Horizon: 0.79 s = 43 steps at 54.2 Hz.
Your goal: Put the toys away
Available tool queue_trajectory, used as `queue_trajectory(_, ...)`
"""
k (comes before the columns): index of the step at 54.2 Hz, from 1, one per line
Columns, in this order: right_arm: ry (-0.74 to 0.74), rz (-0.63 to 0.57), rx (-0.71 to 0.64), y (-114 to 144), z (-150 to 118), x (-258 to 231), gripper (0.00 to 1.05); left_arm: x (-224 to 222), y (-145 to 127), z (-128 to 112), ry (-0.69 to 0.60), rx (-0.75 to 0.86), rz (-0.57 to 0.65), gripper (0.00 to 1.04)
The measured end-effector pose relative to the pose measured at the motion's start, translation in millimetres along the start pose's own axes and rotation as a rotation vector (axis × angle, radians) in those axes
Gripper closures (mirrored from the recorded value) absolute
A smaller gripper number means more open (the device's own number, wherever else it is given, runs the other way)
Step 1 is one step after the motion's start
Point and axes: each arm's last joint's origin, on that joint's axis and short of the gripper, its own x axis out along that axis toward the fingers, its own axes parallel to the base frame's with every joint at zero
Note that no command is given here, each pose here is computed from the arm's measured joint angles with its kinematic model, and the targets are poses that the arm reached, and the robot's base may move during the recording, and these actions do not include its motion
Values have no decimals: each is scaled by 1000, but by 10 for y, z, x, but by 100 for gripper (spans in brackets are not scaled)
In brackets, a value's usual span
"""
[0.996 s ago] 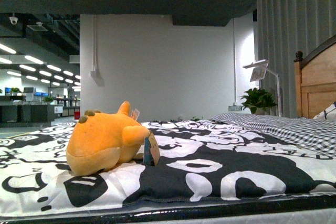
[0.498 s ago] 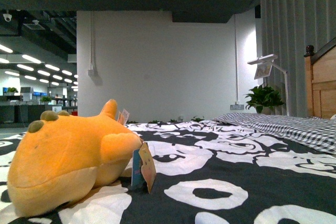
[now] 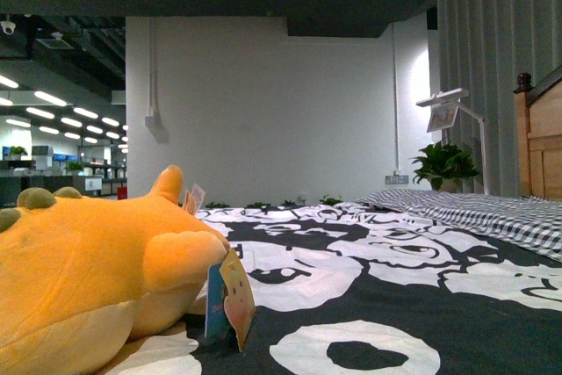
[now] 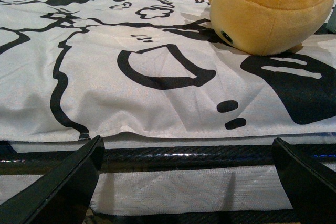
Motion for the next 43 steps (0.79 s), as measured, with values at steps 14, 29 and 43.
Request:
queue_trajectory(14,0,0,0,0,0,0,6,0,0,0,0,0,0,6)
queue_trajectory(29,0,-4,0,-1,0,0,6,0,-1,0,0,0,-2,6)
queue_trajectory(43,-1,-3,0,-1,1,0,6,0,0,1,-1,0,0,6)
